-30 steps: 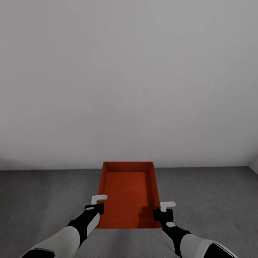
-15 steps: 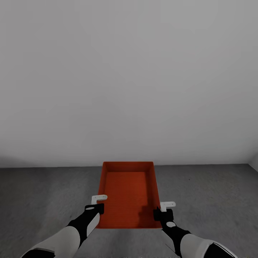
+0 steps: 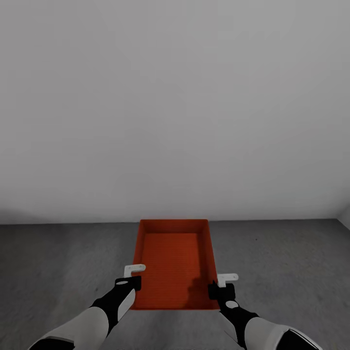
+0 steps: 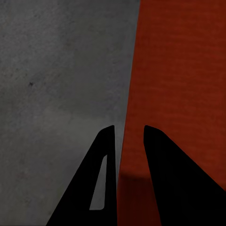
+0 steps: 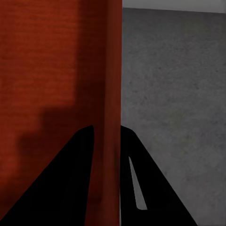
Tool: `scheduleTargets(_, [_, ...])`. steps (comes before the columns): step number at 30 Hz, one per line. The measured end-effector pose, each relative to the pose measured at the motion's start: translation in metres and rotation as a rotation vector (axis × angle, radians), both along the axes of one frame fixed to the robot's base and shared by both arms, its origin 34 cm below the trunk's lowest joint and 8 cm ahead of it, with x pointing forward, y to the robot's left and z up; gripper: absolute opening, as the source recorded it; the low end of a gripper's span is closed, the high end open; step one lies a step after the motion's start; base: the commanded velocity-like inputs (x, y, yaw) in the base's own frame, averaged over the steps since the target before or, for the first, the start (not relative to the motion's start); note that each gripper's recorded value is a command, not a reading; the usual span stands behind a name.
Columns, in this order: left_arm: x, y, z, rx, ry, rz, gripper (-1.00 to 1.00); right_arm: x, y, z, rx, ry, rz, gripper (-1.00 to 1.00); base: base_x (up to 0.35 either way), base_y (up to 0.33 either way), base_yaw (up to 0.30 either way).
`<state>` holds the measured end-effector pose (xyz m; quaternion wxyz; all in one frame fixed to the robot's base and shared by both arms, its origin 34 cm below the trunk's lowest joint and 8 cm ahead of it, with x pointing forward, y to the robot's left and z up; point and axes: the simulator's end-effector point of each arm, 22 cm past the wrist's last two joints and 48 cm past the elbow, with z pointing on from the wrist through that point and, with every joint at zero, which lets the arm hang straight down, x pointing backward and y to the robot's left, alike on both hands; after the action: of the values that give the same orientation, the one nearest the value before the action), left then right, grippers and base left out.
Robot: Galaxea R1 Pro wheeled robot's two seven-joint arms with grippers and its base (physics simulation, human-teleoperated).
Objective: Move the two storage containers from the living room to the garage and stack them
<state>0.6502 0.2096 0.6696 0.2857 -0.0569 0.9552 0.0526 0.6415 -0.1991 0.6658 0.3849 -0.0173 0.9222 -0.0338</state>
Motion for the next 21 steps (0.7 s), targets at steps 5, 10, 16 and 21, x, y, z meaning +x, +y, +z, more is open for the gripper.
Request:
scheduleTargets(5, [-0.002, 0.0, -0.004, 0.0, 0.008, 0.0, -1.0, -0.002, 0.0, -0.004, 0.0, 0.008, 0.0, -1.0, 0.0, 0.0, 0.0])
scheduleTargets(10, [-0.004, 0.0, -0.008, 0.0, 0.016, 0.0, -1.0, -0.004, 0.0, -0.008, 0.0, 0.016, 0.0, -1.0, 0.0, 0.0, 0.0])
scheduleTargets(16, [-0.007, 0.0, -0.013, 0.0, 0.026, 0.0, -1.0, -0.007, 0.0, -0.013, 0.0, 0.026, 0.0, -1.0, 0.0, 0.0, 0.0])
scheduleTargets(21, [-0.009, 0.0, -0.017, 0.0, 0.034, 0.0, -1.0, -0.009, 0.0, -0.017, 0.0, 0.034, 0.0, -1.0, 0.0, 0.0, 0.0])
